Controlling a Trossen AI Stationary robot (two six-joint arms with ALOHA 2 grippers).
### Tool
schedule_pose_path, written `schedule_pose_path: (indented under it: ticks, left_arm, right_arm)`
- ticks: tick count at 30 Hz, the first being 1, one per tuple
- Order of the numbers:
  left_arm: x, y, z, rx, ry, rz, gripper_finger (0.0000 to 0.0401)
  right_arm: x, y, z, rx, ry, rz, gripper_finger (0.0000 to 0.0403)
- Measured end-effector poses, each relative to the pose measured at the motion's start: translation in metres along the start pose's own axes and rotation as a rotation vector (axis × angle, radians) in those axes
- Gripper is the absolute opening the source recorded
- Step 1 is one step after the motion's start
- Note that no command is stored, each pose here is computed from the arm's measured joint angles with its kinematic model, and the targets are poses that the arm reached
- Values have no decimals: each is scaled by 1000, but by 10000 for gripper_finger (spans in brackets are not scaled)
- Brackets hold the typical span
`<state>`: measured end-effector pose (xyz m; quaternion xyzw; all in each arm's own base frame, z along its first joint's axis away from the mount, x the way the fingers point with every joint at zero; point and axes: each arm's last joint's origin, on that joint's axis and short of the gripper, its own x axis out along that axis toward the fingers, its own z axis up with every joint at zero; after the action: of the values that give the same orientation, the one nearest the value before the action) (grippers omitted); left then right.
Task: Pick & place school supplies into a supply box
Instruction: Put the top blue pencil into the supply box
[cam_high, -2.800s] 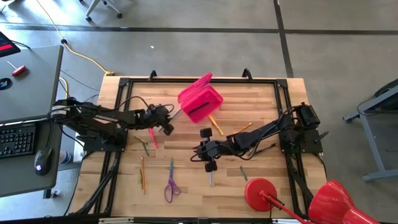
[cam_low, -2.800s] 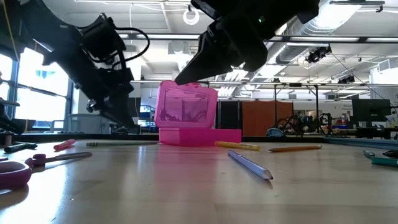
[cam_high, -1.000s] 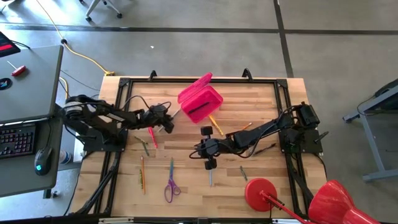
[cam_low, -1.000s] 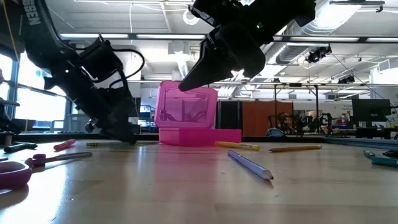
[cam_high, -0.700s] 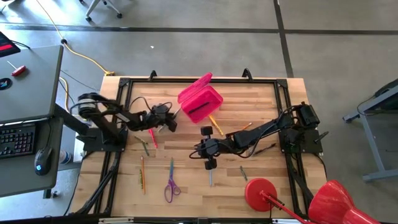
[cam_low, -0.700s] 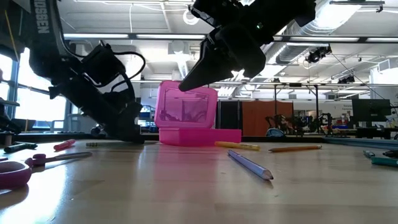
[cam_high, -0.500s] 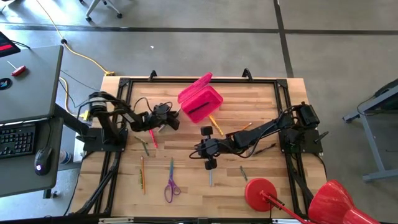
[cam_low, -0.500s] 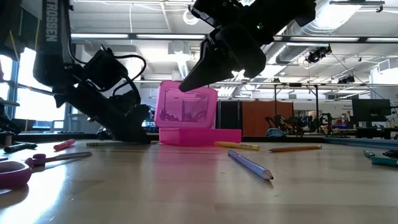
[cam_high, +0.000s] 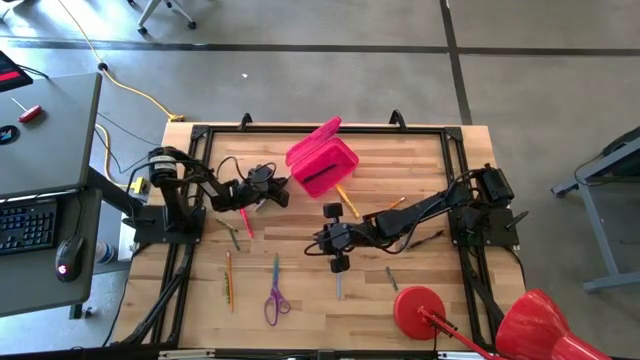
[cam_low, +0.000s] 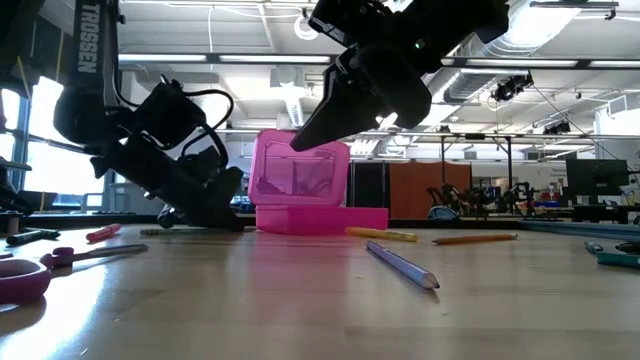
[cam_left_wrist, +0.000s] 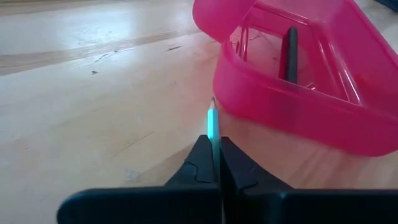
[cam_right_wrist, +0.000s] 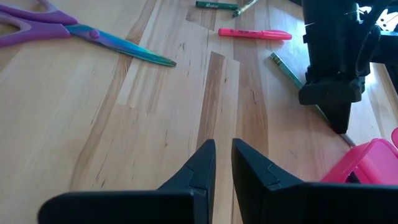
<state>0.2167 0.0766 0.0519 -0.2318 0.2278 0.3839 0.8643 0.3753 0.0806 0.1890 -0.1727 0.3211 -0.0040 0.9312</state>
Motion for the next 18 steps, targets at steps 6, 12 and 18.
schedule_pose_path:
  ticks: [6, 12, 18]
  left_arm:
    - [-2, -2, 4, 0, -24, -56, 22]
    - [-10, -8, 15, -9, -25, -133, 10]
    - [-15, -7, 17, 5, 23, -109, 9]
  right_arm:
    - [0, 0, 0, 0, 0, 0, 32]
    - [0, 0, 0, 23, 2, 0, 32]
    - [-1, 2, 0, 29, 1, 4, 32]
